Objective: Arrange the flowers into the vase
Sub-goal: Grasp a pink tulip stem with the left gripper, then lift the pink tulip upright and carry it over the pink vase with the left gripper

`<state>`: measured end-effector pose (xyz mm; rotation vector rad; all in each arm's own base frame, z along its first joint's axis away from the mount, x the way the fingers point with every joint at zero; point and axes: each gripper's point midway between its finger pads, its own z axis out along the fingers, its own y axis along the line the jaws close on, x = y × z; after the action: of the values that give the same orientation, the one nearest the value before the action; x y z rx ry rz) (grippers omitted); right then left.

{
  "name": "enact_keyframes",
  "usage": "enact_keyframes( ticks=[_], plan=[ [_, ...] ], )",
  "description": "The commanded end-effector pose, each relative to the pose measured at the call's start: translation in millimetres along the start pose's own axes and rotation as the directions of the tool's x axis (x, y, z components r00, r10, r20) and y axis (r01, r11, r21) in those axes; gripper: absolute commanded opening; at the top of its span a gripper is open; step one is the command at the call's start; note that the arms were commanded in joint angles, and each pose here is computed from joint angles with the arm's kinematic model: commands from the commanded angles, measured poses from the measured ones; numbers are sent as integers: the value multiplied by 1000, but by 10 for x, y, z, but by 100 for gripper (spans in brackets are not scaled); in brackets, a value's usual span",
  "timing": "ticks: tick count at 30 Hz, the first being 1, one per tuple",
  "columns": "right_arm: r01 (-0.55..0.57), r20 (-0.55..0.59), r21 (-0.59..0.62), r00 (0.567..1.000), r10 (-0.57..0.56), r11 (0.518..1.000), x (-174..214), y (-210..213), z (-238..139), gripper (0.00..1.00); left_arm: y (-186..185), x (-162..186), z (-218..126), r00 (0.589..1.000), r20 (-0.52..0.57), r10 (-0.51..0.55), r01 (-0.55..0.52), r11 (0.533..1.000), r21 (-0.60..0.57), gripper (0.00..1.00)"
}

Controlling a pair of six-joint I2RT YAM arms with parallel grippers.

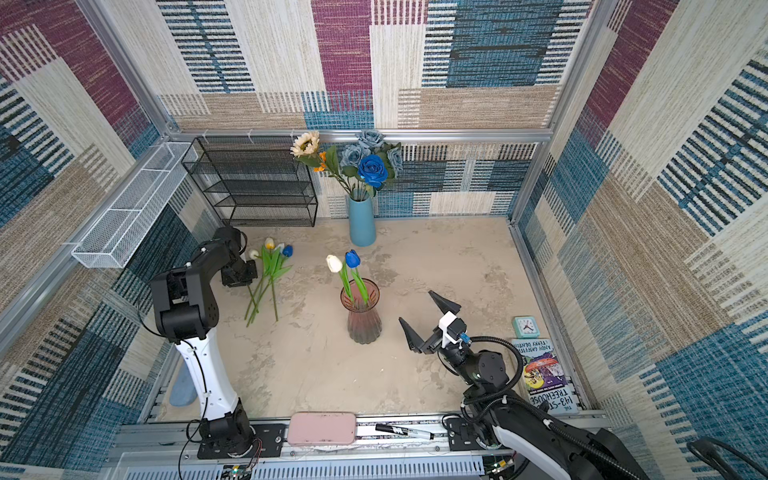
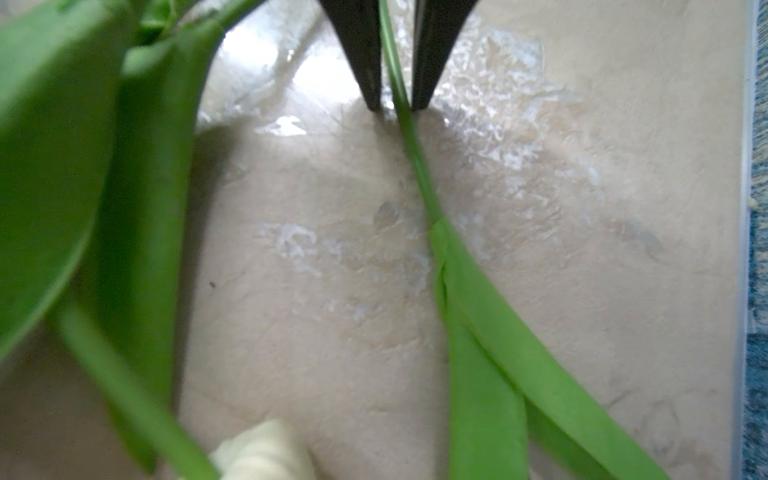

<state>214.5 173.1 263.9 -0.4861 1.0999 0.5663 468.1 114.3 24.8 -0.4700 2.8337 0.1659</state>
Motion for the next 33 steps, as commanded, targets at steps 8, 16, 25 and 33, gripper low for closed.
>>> enact_keyframes(
  ticks=[8,16,25,33],
  plan=[
    [3,-3,13,1000,-2,1000,43,-19,-3,100,109,41,-235,1000,31,-1,2,999,-36,0],
    [-5,-11,14,1000,6,1000,79,-22,24,100,50,5,-635,990,138,1,3,1000,-23,0],
    [-12,-13,14,1000,12,1000,101,-26,55,100,-105,-40,-1399,942,334,19,-13,1000,-21,0],
    [-3,-28,27,1000,4,1000,140,-60,160,100,-246,46,-2107,851,525,-20,3,999,34,0]
  ],
)
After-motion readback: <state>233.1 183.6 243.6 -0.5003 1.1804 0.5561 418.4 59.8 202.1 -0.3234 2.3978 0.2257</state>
